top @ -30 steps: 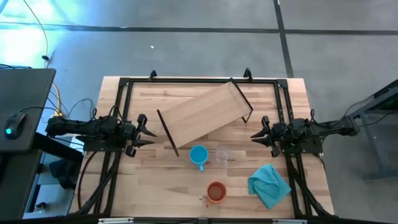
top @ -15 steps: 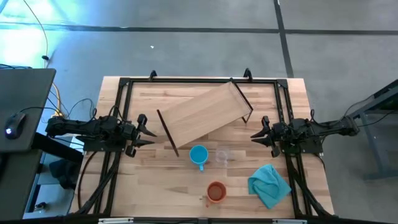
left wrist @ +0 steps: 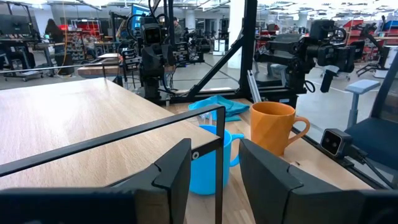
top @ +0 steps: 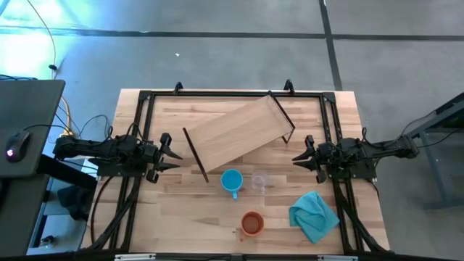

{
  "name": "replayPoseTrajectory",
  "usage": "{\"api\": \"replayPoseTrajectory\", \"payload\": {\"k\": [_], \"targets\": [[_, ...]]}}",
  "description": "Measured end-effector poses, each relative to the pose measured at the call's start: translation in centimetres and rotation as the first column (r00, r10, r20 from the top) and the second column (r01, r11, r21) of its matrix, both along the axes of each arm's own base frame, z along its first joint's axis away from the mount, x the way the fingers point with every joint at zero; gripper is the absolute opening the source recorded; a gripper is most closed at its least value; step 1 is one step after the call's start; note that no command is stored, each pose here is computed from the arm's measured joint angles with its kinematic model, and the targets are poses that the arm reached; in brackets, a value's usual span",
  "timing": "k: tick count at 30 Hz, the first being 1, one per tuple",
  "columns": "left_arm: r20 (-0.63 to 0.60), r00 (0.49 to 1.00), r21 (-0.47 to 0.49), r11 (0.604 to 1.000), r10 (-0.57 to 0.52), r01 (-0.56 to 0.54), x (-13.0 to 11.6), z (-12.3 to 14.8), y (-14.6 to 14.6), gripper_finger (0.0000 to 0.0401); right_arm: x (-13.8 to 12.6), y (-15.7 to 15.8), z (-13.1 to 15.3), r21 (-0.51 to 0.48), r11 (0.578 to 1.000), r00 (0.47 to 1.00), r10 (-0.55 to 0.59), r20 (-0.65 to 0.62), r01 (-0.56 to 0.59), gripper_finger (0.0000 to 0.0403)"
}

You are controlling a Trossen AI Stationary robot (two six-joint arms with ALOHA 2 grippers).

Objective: Stack small to large cups/mugs on shelf

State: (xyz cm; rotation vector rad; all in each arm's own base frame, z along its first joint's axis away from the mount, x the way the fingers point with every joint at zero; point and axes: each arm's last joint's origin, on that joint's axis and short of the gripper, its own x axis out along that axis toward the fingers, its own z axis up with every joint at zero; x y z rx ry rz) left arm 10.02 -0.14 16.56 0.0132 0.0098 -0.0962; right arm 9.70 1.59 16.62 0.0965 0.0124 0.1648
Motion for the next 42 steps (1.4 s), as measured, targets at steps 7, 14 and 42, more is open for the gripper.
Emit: {"api": "replayPoseTrajectory", "payload": {"k": [7,14,42], "targets": [[0.000,1.000,0.000,1.000,0.000,0.000,0.0,0.0,0.0,0.0124,0.0,0.0,0.0,0.000,1.000,1.000,0.000,0.000,0.000,0.0051],[0.000,1.000,0.000,1.000,0.000,0.000,0.0,0.0,0.0,0.0124,0.0,0.0,0.0,0.000,1.000,1.000,0.000,0.000,0.000,0.0051],[0.263,0.957,-0.513,0.858,0.125,0.029,-0.4,3.0,0.4,0.0124,0.0,0.0,1.0,0.032,0.999,0.995,-0.006,0.099,0.003,0.0051]]}}
